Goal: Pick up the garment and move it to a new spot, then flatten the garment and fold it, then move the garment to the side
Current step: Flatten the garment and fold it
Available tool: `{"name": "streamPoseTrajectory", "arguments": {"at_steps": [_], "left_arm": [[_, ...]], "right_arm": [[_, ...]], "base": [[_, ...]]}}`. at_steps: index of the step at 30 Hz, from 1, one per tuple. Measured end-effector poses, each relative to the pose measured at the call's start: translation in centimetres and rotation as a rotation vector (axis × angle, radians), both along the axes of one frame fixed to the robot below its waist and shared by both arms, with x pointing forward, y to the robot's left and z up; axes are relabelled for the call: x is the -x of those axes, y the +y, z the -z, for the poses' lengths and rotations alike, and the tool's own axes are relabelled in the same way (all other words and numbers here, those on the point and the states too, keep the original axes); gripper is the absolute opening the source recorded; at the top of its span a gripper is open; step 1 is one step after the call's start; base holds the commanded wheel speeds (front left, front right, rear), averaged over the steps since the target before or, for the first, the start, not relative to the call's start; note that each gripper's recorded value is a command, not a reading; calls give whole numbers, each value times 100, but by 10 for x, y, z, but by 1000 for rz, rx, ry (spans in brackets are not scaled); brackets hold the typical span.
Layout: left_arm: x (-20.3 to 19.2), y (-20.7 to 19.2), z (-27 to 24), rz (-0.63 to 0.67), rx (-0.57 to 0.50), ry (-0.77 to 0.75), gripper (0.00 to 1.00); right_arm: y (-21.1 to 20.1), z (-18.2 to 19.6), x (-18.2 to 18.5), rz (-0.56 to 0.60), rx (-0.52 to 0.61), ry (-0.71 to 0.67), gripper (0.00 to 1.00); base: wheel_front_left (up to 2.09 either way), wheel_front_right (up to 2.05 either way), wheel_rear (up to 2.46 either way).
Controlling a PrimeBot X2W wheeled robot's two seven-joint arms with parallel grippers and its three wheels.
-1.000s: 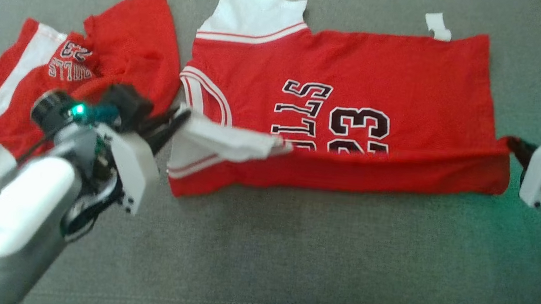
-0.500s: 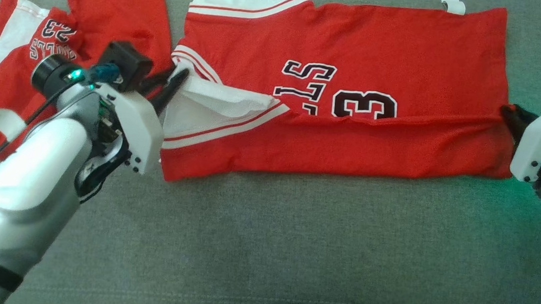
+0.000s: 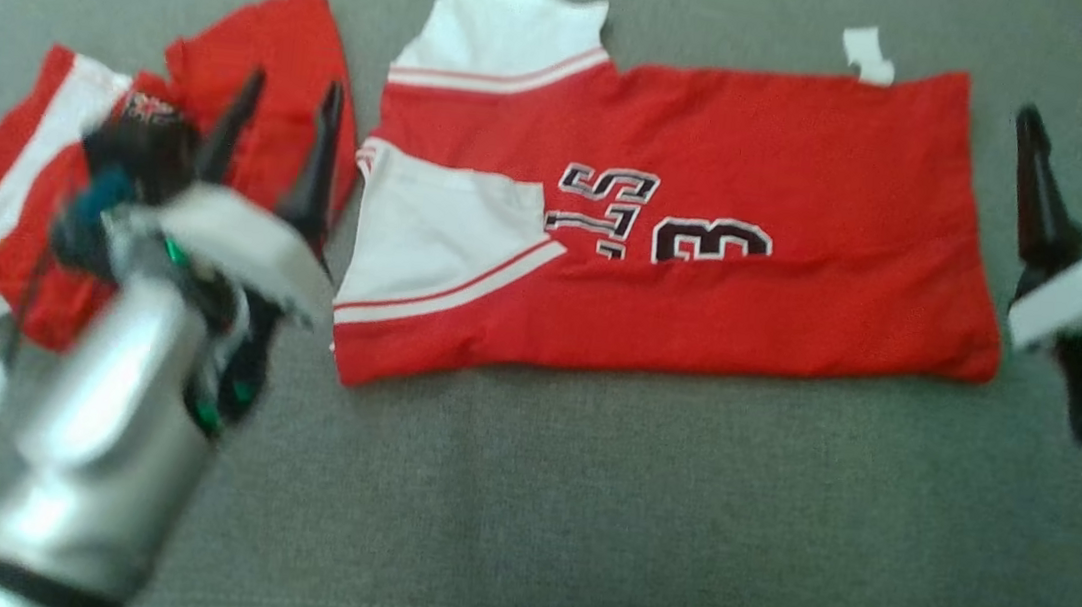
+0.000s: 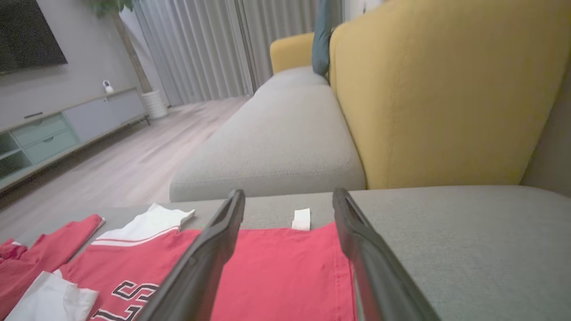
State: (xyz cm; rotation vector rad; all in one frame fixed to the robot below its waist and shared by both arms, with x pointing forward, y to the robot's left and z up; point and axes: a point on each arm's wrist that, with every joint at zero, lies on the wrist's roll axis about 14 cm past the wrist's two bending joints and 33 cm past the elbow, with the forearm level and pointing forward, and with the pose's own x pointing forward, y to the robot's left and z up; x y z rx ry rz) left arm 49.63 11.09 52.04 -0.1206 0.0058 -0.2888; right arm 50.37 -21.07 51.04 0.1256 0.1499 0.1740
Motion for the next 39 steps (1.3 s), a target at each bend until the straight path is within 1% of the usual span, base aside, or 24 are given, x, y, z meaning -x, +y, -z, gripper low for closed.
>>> {"name": "streamPoseTrajectory", "arguments": {"at_steps": [1, 5, 8, 11, 15, 19, 24, 29, 34, 39], "left_arm": [[17, -1, 3, -37, 63, 13, 100], [55, -10, 7, -85, 166, 38, 100], [75, -13, -3, -120, 208, 4, 100], [92, -10, 2, -154, 219, 9, 100], [111, -1, 24, -196, 202, 52, 100], [118, -1, 34, -187, 186, 71, 100], [116, -1, 47, -181, 165, 100, 100], [119, -5, 84, -163, 102, 208, 100], [108, -9, 114, -153, 71, 314, 100], [95, -12, 129, -138, 33, 371, 100]], "right_arm": [[-1, -6, 13, 15, -8, -65, 100], [1, -8, 45, 23, 20, -147, 100], [2, -12, 65, 31, 47, -194, 100], [6, -16, 81, 46, 58, -232, 100], [10, -8, 99, 80, 41, -233, 100], [11, 0, 112, 104, 42, -221, 100], [15, 2, 115, 118, 32, -222, 100], [10, 4, 116, 134, 38, -217, 100], [4, 9, 116, 151, 49, -202, 100], [-1, 11, 112, 165, 53, -196, 100]], "base": [[0, 0, 0], [0, 0, 0], [0, 0, 0], [0, 0, 0], [0, 0, 0], [0, 0, 0], [0, 0, 0], [0, 0, 0], [0, 0, 0], [0, 0, 0]]}}
